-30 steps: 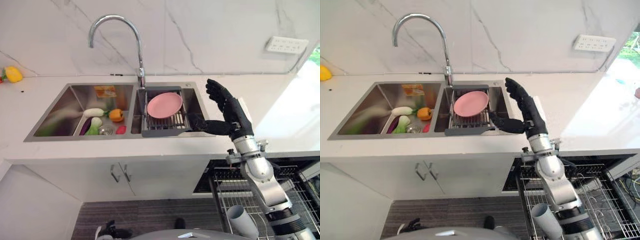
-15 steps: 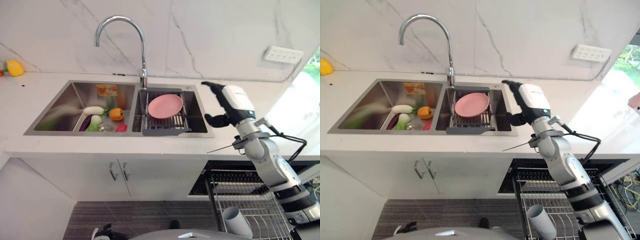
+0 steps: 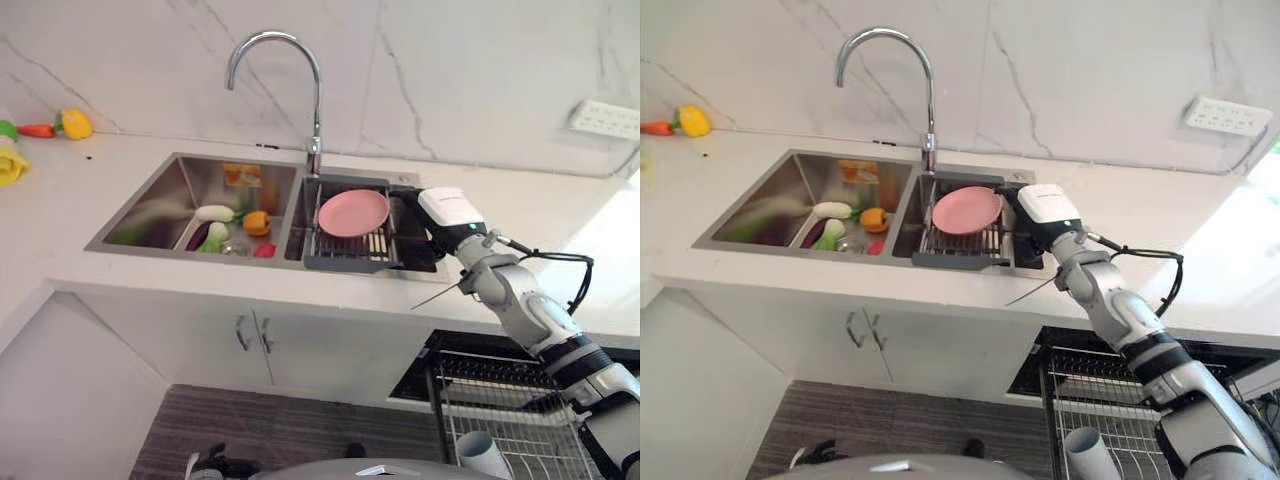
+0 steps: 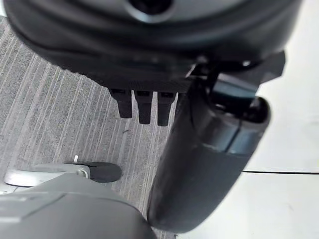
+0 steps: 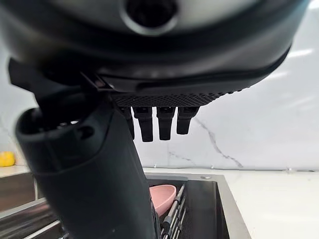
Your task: Place the dishes in the dishwasher.
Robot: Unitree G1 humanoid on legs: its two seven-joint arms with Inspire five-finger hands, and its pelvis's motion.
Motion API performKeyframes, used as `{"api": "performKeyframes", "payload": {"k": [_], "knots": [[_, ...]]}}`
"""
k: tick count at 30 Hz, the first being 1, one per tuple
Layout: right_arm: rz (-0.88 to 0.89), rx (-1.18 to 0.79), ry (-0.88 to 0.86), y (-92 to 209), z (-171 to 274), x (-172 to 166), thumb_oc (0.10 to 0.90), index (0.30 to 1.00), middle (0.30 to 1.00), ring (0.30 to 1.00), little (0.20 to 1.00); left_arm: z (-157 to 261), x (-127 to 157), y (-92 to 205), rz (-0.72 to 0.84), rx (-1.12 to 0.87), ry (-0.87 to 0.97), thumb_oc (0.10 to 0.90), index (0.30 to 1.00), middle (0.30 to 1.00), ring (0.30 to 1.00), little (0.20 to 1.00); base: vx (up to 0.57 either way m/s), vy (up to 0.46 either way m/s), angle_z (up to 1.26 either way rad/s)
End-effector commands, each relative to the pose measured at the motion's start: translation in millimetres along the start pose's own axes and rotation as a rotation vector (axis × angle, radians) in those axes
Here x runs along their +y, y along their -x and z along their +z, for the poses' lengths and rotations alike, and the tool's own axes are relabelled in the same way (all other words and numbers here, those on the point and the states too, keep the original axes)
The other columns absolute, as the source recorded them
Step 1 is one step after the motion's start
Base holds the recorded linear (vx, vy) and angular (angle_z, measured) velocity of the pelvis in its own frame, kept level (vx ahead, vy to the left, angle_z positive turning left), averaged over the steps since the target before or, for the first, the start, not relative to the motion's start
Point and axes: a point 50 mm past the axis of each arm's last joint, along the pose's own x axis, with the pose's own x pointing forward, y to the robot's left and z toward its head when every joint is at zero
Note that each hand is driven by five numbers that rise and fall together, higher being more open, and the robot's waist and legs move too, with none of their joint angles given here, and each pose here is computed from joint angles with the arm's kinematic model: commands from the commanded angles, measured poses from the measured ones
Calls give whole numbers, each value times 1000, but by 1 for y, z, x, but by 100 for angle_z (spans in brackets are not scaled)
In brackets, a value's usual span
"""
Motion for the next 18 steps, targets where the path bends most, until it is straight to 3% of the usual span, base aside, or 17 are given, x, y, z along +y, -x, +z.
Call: {"api": "performKeyframes", "payload": {"k": [1, 18], "knots": [[-305, -58, 48, -28, 15, -61, 800, 900, 900, 900, 900, 11, 6, -3, 36, -23, -60, 800, 900, 900, 900, 900, -14, -1, 21], [-182, 132, 33, -42, -15, -13, 800, 900, 900, 900, 900, 12, 4, -2, 37, -44, -24, 800, 900, 900, 900, 900, -2, -5, 17]]}}
